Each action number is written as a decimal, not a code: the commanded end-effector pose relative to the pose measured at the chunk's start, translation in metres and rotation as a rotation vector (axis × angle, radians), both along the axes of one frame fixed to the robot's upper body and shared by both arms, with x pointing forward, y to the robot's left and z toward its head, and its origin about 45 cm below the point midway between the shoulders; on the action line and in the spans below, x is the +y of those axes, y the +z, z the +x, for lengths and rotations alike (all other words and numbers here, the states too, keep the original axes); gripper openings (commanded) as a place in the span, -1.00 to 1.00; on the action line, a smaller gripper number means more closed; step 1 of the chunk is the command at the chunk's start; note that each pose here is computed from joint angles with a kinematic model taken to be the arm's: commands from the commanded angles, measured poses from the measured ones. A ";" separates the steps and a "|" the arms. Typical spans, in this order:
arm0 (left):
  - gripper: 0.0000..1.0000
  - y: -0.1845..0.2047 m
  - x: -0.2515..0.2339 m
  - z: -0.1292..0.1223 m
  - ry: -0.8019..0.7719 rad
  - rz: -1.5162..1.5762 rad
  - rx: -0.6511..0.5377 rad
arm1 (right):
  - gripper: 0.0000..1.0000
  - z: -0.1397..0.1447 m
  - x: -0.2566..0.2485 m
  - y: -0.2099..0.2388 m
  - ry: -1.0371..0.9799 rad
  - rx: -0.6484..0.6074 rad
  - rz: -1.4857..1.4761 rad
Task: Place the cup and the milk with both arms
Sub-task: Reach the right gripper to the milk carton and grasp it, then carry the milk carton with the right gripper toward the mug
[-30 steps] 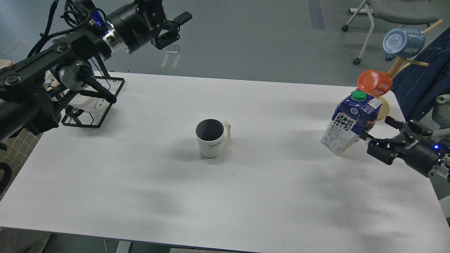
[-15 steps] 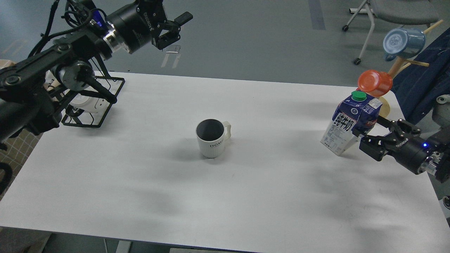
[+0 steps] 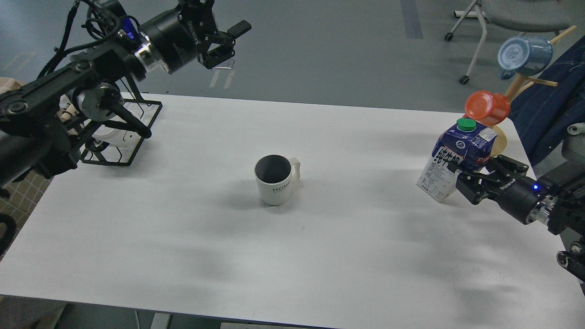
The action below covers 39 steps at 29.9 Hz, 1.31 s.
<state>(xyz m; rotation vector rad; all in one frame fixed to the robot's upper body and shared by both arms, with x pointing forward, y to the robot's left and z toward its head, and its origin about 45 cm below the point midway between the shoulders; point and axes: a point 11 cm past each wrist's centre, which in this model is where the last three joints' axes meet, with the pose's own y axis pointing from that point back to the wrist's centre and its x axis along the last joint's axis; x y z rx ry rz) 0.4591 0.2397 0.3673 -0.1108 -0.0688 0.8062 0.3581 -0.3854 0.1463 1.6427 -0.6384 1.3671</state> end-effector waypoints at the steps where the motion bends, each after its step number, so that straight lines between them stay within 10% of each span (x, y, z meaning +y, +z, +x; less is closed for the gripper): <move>1: 0.96 0.001 0.000 0.000 0.000 -0.004 -0.003 | -1.00 0.001 0.000 0.000 0.000 -0.001 -0.001; 19: 0.96 0.002 0.000 -0.001 -0.002 -0.005 -0.003 | -1.00 0.014 0.059 0.049 0.136 -0.095 0.142; 39: 0.96 -0.003 0.002 -0.001 0.003 -0.001 0.007 | -1.00 0.012 0.175 0.007 0.391 0.005 0.145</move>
